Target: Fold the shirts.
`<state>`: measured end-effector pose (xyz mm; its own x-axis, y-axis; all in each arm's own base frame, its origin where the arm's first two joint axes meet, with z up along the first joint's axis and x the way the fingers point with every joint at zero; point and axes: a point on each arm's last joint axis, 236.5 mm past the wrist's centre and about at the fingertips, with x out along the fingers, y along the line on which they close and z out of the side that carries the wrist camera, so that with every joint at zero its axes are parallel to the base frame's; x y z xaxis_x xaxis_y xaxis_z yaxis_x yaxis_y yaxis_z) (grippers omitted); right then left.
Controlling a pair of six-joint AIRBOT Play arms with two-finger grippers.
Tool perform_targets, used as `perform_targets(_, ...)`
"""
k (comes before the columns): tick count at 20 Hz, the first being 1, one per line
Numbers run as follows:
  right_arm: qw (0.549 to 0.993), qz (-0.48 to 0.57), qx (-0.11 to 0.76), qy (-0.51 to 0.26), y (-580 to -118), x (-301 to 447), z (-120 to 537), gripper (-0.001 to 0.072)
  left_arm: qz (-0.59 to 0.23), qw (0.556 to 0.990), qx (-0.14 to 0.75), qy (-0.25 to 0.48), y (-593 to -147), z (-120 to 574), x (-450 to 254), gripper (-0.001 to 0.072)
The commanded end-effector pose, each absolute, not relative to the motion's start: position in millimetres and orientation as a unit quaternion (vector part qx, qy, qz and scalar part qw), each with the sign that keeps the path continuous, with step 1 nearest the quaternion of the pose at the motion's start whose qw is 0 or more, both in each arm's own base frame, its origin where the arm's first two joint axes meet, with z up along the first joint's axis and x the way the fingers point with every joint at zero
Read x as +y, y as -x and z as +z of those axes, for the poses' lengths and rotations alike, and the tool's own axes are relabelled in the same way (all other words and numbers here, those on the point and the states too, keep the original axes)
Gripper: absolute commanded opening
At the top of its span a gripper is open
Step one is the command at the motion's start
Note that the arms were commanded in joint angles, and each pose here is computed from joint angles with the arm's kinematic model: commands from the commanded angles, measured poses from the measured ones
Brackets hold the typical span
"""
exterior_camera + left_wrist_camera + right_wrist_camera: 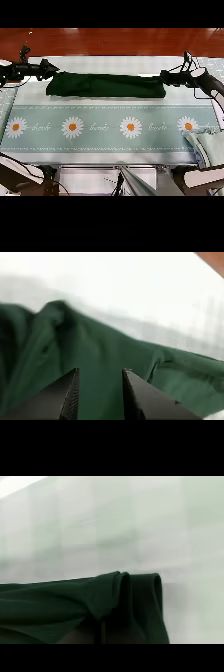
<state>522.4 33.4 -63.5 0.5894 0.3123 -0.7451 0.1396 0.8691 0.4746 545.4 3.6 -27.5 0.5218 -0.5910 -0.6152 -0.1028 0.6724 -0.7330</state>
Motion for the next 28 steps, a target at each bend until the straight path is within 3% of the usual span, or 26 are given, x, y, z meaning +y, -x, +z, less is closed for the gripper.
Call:
perform_targets(1, 0.857, 0.042, 0.465, -0.219, -518, 25, -75, 0.0031, -0.162, 0.764, 0.484, 0.395, -529, -31, 17, 0.0336)
perform_targets(7, 0.834, 0.061, 0.521, -0.171, -490, 26, -90, 0.0050, -0.208, 0.711, 0.527, 0.416, -486, -20, 22, 0.0337)
perform_targets(9, 0.832, 0.065, 0.528, -0.154, -484, 24, -86, 0.0381, -0.218, 0.706, 0.531, 0.414, -481, -13, 20, 0.0336)
perform_targets(10, 0.837, 0.063, 0.525, -0.143, -484, 18, -78, 0.0455, -0.220, 0.709, 0.529, 0.411, -480, -9, 19, 0.0337)
perform_targets(12, 0.851, 0.039, 0.505, -0.134, -487, -4, -58, 0.0469, -0.222, 0.716, 0.523, 0.405, -480, 0, 19, 0.0337)
perform_targets(15, 0.843, 0.006, 0.486, -0.231, -488, -29, -45, 0.0476, -0.226, 0.719, 0.521, 0.400, -479, 6, 18, 0.0336)
perform_targets(18, 0.809, 0.066, 0.472, -0.345, -492, -11, -42, 0.0614, -0.229, 0.718, 0.523, 0.398, -480, 6, 13, 0.0336)
perform_targets(26, 0.736, 0.102, 0.516, -0.427, -492, 48, -99, 0.0619, -0.250, 0.714, 0.532, 0.381, -480, 6, -12, 0.0336)
perform_targets(28, 0.733, 0.102, 0.526, -0.420, -492, 67, -111, 0.0583, -0.255, 0.712, 0.534, 0.377, -479, 7, -18, 0.0335)
